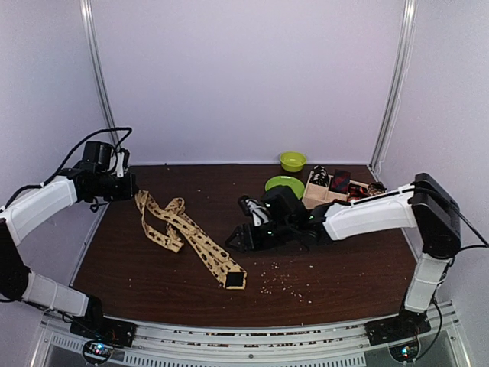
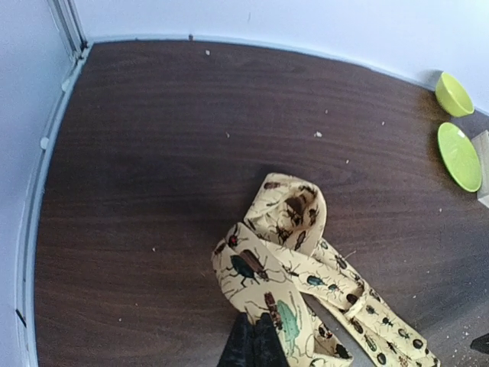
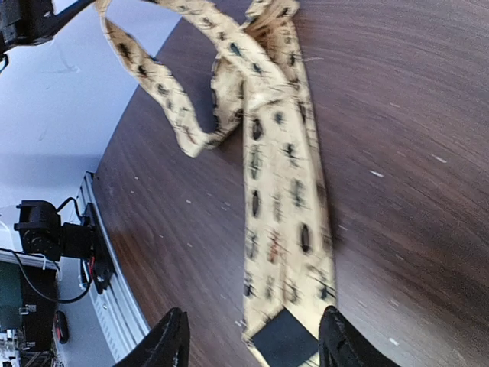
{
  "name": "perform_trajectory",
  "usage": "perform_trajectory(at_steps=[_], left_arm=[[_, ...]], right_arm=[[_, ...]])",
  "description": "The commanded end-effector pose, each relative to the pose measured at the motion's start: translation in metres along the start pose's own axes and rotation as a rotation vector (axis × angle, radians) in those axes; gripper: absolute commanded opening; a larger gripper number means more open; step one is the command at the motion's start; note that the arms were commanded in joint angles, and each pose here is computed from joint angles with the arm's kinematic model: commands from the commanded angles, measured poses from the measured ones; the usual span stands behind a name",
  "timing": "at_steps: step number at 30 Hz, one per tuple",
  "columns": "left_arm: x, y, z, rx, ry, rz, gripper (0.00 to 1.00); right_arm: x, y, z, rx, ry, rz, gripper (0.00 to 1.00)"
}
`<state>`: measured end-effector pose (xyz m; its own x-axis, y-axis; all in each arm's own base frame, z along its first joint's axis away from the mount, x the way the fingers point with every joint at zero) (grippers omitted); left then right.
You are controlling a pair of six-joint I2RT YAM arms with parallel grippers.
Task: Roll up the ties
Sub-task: Move the tie to the center of the board.
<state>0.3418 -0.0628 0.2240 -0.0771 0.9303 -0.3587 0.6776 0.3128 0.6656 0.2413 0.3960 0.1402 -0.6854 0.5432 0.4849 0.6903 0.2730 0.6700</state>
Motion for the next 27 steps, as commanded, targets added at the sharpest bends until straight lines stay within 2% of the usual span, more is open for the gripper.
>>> perform_trajectory(at_steps=[1, 5, 9, 15, 18, 20, 22, 27], left_arm=[[0.018, 0.014, 0.007, -0.005, 0.061, -0.075, 0.00], [0.027, 0.031, 0.014, -0.017, 0.088, -0.093, 0.00], [0.018, 0.039, 0.029, 0.032, 0.051, -0.051, 0.00], [0.002, 0.043, 0.034, 0.054, -0.055, -0.017, 0.12], [-0.001, 0.044, 0.031, 0.048, -0.075, -0.014, 0.29], [-0.002, 0.045, 0.027, 0.037, -0.080, -0.011, 0.43], [-0.004, 0.047, 0.021, 0.021, -0.087, -0.008, 0.62], [-0.021, 0.043, 0.012, 0.014, -0.136, 0.039, 0.84]], right_arm=[[0.047, 0.022, 0.050, 0.047, 0.032, -0.063, 0.56], [0.061, 0.030, 0.089, 0.054, 0.066, -0.027, 0.53], [0.047, 0.020, 0.122, 0.122, 0.014, 0.002, 0.52], [0.012, -0.015, 0.133, 0.205, -0.106, 0.045, 0.49], [0.001, -0.038, 0.125, 0.251, -0.129, 0.066, 0.48], [-0.007, -0.055, 0.116, 0.284, -0.143, 0.076, 0.48], [-0.016, -0.072, 0.103, 0.314, -0.154, 0.085, 0.47], [-0.046, -0.115, 0.055, 0.374, -0.198, 0.126, 0.46]])
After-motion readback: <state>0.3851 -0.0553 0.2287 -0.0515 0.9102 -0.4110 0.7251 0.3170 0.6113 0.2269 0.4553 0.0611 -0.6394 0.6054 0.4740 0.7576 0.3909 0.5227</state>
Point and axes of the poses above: each gripper's point midway between its finger pads, its own z axis out along the fingers, its own x axis along the line the jaws close on, y = z × x, the point moved 4 cm from there along -z, back along the fingers, and after that the axes turned 12 degrees about -z, right-handed, at the moved point
